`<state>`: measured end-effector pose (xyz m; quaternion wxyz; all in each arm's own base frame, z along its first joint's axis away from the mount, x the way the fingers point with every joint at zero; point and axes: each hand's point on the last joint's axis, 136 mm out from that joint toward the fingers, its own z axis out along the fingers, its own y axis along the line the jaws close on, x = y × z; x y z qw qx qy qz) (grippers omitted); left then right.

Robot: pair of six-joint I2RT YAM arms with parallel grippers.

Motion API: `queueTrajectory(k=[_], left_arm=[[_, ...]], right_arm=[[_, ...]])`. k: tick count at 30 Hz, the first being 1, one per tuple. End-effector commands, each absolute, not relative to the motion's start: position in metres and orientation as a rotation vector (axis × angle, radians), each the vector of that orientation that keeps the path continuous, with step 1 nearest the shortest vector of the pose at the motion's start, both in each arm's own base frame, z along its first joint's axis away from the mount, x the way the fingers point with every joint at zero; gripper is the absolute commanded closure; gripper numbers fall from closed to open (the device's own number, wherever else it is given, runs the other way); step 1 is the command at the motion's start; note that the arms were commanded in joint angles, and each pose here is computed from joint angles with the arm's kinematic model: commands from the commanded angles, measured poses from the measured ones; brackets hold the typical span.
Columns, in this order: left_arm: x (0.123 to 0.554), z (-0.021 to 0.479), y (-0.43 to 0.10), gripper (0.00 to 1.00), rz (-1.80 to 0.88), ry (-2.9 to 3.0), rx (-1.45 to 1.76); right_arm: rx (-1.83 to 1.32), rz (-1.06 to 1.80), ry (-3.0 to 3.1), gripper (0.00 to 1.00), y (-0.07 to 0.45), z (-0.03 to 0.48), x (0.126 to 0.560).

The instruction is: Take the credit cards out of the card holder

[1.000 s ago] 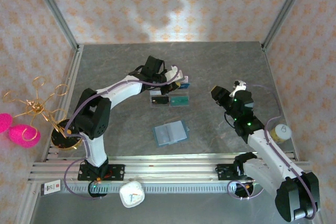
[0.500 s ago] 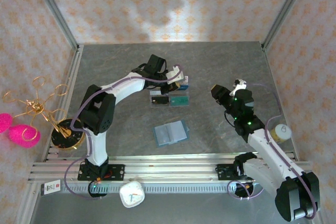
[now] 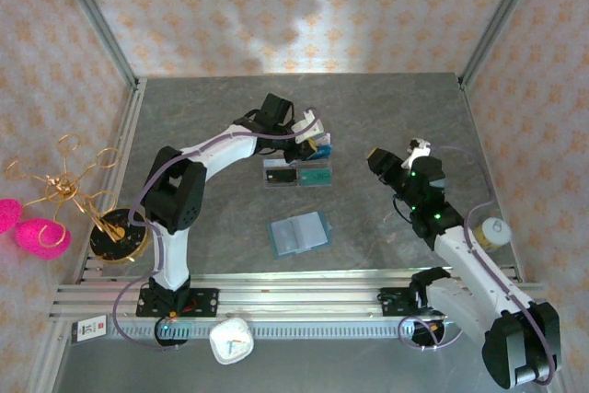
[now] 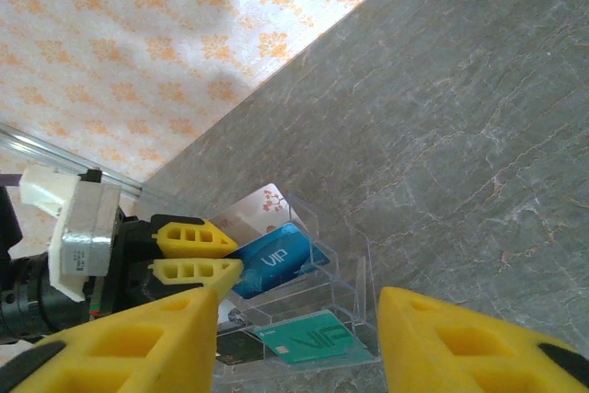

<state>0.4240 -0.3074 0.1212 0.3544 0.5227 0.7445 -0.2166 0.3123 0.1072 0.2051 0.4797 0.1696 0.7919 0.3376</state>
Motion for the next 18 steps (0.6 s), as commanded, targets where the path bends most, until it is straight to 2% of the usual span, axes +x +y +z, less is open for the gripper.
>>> queueTrajectory(k=[1,7,10,14,18], left_arm=[[0.433,0.170,-0.305,0.81,-0.542,1.837,1.227],[0.424,0.222,-0.309,0.80,-0.641,1.704,1.066],[0.419,0.234,-0.309,0.79,-0.684,1.706,0.988],[0.418,0.249,-0.296,0.77,-0.744,1.728,0.732],[0.385,0.271,-0.280,0.74,-0.855,1.630,0.528]], right_arm=[[0.353,0.854,1.873,0.49,0.111,0.231,0.314],[0.237,0.965,1.986,0.49,0.141,0.207,0.312],[0.189,0.940,2.029,0.48,0.153,0.198,0.311],[0.080,0.888,2.113,0.46,0.177,0.187,0.314],[-0.019,0.846,2.162,0.54,0.205,0.181,0.318]])
